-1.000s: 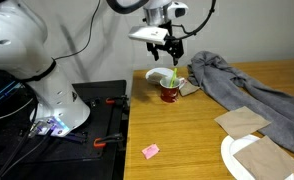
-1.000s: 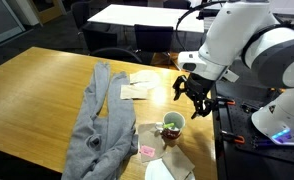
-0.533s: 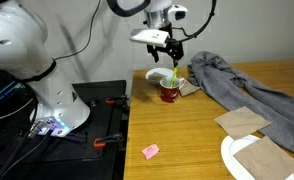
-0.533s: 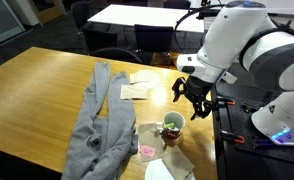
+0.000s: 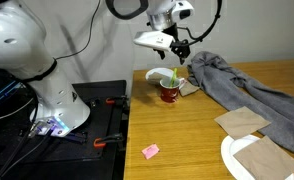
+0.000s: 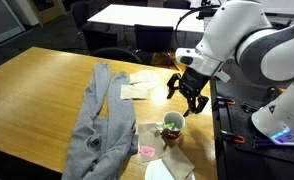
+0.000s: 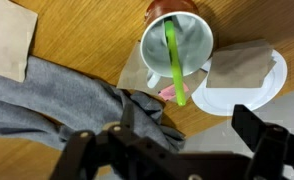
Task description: Take the green pen out of the mug and put it on the table
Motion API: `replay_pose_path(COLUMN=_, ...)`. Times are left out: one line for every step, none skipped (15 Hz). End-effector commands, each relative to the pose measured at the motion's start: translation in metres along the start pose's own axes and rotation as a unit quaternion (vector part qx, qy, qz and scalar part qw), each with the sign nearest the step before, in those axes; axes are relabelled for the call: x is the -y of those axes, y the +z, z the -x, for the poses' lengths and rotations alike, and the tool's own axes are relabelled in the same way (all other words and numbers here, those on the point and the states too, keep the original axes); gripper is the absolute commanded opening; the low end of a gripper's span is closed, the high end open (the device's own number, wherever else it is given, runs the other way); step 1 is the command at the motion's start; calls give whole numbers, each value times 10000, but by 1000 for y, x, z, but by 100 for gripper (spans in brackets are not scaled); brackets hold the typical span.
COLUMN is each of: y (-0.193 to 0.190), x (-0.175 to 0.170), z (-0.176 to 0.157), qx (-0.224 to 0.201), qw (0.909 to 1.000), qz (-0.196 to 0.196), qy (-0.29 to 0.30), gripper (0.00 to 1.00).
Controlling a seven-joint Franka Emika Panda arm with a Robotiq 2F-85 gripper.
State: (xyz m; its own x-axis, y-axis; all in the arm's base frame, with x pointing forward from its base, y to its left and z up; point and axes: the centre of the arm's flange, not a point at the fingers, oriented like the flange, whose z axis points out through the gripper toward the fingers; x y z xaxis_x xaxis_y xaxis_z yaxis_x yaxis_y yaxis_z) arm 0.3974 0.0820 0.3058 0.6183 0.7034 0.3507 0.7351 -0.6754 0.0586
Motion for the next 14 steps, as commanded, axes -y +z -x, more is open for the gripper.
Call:
replay_pose_path(y=14, x=0, z=13, qx=-446, qw=9986, qz=-163, qy=-216, gripper=100)
replay_pose_path(y=17, x=2, z=14, qx=-495, qw=9981, qz=-248, qy=-258, gripper=100)
replay_pose_path(y=19, x=5, z=15, qx=-537, qw=9977, qz=-291, qy=-300, gripper=100)
replay_pose_path(y=21, x=8, z=14, qx=-549, qw=9974, qz=-305, qy=-342, gripper=100)
replay_pose_path(y=24, x=12, z=14, qx=-541, qw=9974, qz=-299, qy=-384, gripper=100)
replay_pose_path(y=27, x=14, z=14, qx=-538, qw=9975, qz=-267, qy=-385, gripper=100)
replay_pose_path(y=29, x=18, z=14, qx=-507, qw=9978, qz=-223, qy=-366, gripper=100)
replay_pose_path(y=32, x=21, z=14, qx=-483, qw=9981, qz=-164, qy=-338, gripper=100)
replay_pose_path(y=36, x=23, z=14, qx=-461, qw=9985, qz=-75, qy=-295, gripper=100)
replay_pose_path(y=40, x=25, z=14, qx=-445, qw=9987, qz=20, qy=-250, gripper=100)
replay_pose_path(y=44, x=25, z=15, qx=-444, qw=9987, qz=135, qy=-205, gripper=100)
replay_pose_path(y=48, x=26, z=15, qx=-457, qw=9985, qz=233, qy=-178, gripper=100)
replay_pose_path(y=51, x=26, z=16, qx=-475, qw=9982, qz=318, qy=-192, gripper=100)
replay_pose_path(y=54, x=26, z=15, qx=-492, qw=9980, qz=355, qy=-200, gripper=100)
